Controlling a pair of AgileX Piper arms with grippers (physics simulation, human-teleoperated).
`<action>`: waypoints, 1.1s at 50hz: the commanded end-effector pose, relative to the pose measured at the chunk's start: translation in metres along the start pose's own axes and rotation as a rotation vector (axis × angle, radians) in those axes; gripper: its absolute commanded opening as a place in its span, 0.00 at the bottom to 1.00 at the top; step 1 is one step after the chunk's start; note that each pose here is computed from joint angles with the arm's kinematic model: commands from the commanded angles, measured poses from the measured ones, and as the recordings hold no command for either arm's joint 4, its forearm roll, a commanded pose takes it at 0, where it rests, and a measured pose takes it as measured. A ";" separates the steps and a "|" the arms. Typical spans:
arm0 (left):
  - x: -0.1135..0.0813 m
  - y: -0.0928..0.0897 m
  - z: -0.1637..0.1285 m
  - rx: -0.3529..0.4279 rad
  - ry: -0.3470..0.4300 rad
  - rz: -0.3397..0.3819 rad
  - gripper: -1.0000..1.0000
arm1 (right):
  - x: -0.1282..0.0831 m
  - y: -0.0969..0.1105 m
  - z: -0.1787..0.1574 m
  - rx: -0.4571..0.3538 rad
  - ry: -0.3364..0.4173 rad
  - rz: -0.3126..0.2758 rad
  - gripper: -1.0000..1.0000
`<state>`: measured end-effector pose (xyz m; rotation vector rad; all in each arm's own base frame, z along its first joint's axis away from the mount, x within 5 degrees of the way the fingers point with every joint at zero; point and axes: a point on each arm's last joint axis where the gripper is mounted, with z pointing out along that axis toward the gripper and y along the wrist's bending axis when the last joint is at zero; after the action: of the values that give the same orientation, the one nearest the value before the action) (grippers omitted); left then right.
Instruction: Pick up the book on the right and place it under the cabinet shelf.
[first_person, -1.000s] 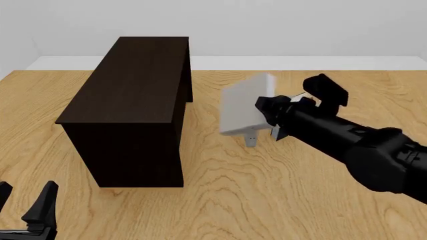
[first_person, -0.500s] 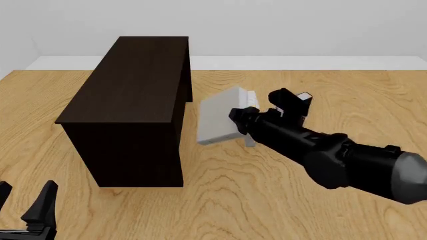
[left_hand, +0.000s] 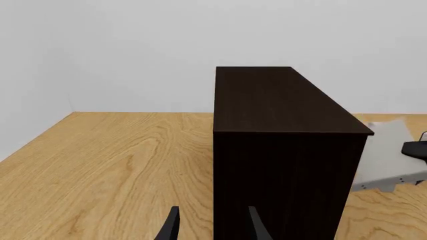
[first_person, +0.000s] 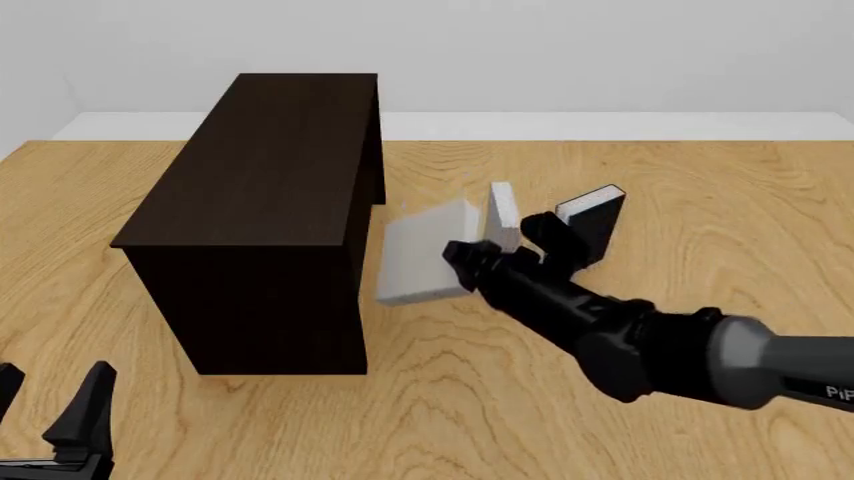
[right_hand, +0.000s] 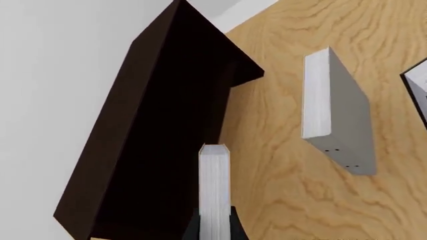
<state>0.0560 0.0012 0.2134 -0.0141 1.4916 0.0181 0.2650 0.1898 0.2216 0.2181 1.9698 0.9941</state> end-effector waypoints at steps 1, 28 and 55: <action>-0.001 0.000 0.000 0.001 -0.007 0.000 1.00 | -0.009 -0.029 0.005 0.071 -0.040 -0.087 0.00; -0.001 0.000 0.000 0.001 -0.007 0.000 1.00 | 0.031 -0.059 0.006 0.014 -0.055 0.044 0.00; -0.001 0.000 0.000 0.001 -0.006 0.000 1.00 | 0.051 -0.088 0.021 0.031 -0.054 0.101 0.00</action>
<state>0.0560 0.0012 0.2134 -0.0140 1.4916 0.0180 0.2531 0.1875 0.1338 0.4323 1.9278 1.1866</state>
